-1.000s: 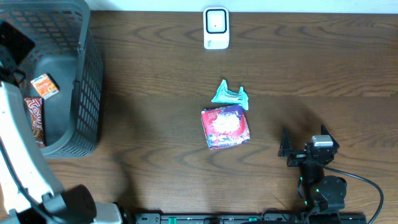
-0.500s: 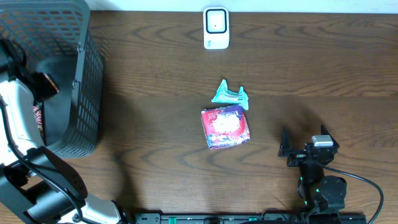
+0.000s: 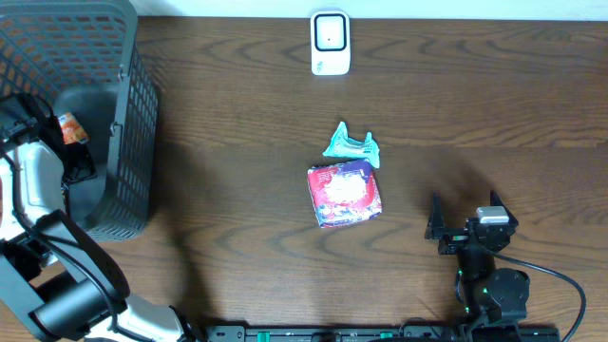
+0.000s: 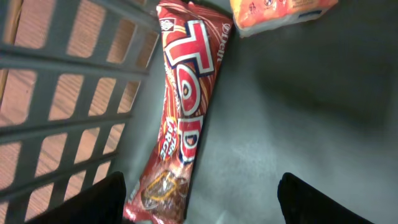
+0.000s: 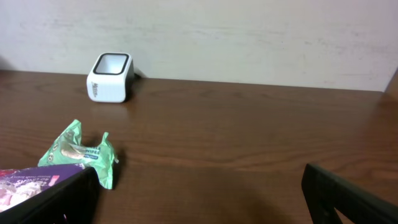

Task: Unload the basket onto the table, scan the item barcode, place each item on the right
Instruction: 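Reach the left gripper into the basket and grasp the red TOP bar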

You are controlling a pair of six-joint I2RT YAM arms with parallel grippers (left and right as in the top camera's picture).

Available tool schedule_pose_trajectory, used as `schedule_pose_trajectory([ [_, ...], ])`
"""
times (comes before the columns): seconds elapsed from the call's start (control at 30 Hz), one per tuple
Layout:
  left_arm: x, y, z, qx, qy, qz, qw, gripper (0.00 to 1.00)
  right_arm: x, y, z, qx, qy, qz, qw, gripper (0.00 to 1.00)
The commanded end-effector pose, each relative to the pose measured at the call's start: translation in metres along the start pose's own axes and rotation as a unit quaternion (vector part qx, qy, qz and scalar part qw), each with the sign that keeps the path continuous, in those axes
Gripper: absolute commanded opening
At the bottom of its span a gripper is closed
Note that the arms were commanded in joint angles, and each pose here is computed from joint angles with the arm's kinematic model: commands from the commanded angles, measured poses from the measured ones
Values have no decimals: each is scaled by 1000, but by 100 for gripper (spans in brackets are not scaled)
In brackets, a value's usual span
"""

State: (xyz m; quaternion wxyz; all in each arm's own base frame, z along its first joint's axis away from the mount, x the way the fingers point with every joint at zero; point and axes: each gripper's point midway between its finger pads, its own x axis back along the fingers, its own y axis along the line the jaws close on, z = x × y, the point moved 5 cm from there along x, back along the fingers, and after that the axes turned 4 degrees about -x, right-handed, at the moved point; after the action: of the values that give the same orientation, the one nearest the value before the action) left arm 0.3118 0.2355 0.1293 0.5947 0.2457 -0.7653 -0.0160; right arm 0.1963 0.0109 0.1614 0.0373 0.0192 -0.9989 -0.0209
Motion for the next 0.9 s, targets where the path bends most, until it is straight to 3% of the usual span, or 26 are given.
schedule_pose_trajectory([
  [0.0,-20,-5,7,-40,21,3,999,75,0,0,1,4,2,-1,1000,99],
  [0.27,-66,-3,17,-37,55,9,998,69,0,0,1,4,2,-1,1000,99],
  [0.33,-75,-1,21,-32,64,10,997,63,0,0,1,4,2,-1,1000,99],
  [0.37,-80,0,24,-30,69,11,997,58,0,0,1,4,2,-1,1000,99],
  [0.53,-86,1,28,-24,76,22,997,8,0,0,1,4,2,-1,1000,99],
  [0.73,-61,2,12,7,40,13,999,7,0,0,1,4,2,-1,1000,99],
  [0.87,-10,5,-20,43,-39,-1,998,7,0,0,1,4,2,-1,1000,99],
])
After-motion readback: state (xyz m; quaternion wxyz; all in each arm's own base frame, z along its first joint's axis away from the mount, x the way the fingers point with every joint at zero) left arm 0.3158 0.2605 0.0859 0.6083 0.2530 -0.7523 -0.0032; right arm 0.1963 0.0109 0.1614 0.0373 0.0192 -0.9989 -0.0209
